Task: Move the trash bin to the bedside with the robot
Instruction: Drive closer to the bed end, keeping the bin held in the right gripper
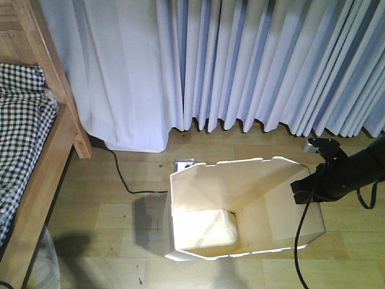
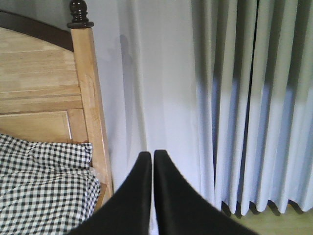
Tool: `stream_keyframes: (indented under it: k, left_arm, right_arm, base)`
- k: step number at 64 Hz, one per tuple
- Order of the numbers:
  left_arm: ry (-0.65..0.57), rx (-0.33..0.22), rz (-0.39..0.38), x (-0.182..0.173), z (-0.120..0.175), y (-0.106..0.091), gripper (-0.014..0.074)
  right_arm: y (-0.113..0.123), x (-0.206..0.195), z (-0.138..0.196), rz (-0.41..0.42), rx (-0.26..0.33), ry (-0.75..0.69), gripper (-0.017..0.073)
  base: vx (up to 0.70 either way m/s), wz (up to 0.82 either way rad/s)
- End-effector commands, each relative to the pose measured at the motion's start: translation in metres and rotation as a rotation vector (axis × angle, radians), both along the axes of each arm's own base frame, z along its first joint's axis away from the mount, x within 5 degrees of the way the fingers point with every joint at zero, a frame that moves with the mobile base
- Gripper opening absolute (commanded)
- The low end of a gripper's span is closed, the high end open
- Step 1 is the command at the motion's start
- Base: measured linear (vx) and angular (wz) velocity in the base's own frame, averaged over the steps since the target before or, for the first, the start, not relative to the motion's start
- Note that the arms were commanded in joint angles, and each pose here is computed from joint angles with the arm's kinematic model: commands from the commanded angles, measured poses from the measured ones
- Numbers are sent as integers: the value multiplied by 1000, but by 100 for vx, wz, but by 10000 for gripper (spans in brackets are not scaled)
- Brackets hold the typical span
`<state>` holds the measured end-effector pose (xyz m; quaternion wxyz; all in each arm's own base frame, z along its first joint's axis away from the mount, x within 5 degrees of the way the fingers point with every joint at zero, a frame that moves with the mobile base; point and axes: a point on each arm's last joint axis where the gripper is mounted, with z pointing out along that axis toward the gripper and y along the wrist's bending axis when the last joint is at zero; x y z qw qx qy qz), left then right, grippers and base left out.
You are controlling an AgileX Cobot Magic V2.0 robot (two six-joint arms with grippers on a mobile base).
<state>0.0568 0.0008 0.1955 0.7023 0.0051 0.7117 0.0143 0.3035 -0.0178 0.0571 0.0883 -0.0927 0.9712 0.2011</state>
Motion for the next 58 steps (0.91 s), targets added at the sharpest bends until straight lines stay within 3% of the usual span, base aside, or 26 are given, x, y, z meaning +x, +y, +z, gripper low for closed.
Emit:
stream_keyframes:
  k: [1, 58]
  left_arm:
    - [-78, -22, -9, -1, 4, -1, -6]
    - [-78, -22, -9, -1, 4, -1, -6]
  right_arm:
    - [9, 6, 29, -38, 144, -29, -3]
    - [9, 6, 29, -38, 144, -29, -3]
  base:
    - [14, -6]
    - [11, 0]
